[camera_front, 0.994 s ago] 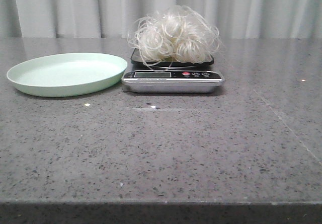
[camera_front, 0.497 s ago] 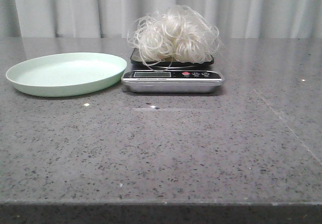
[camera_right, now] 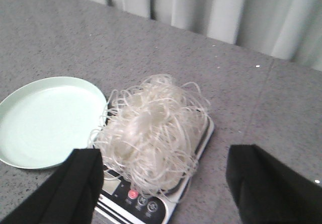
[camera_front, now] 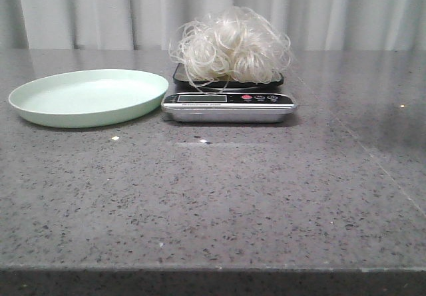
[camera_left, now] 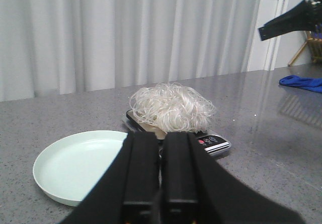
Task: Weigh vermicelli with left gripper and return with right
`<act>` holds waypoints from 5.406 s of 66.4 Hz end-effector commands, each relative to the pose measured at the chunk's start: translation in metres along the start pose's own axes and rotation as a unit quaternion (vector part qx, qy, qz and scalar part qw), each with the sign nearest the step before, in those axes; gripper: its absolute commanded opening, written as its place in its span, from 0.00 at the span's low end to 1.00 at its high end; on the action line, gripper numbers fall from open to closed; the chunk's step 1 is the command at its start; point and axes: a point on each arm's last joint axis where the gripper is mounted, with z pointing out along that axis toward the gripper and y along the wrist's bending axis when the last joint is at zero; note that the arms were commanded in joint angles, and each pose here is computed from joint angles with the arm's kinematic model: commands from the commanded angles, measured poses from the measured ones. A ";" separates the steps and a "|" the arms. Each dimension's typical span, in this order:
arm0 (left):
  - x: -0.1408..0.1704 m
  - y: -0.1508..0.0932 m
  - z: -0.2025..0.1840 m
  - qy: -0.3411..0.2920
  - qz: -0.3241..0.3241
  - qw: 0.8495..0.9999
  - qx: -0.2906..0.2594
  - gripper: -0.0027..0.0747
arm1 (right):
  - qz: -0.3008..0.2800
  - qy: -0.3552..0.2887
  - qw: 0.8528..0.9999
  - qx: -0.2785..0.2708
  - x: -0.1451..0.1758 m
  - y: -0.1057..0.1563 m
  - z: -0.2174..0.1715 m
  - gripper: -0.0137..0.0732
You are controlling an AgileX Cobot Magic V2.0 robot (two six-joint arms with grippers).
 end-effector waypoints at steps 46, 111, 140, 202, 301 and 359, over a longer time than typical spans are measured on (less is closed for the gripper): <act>-0.015 0.000 -0.001 -0.049 -0.008 0.999 0.001 0.20 | 0.057 0.328 0.943 -0.003 -0.006 0.011 0.188 0.85; -0.016 0.000 -0.001 -0.049 -0.008 0.999 0.001 0.20 | -0.004 0.183 0.975 -0.130 -0.065 0.124 0.186 0.38; -0.016 0.000 -0.001 -0.049 -0.008 0.999 0.001 0.20 | 0.008 0.182 0.973 -0.144 -0.063 0.128 0.191 0.86; -0.017 0.000 -0.001 -0.055 -0.009 0.998 0.000 0.20 | -0.005 0.070 0.997 -0.019 -0.049 0.021 -0.015 0.86; -0.015 0.000 0.000 -0.047 -0.009 0.999 0.001 0.20 | -0.007 -0.318 0.947 -0.050 0.182 -0.001 -0.142 0.35; 0.055 0.032 0.004 -0.016 0.040 0.974 -0.222 0.20 | -0.007 -0.318 0.947 -0.050 0.182 -0.001 -0.142 0.35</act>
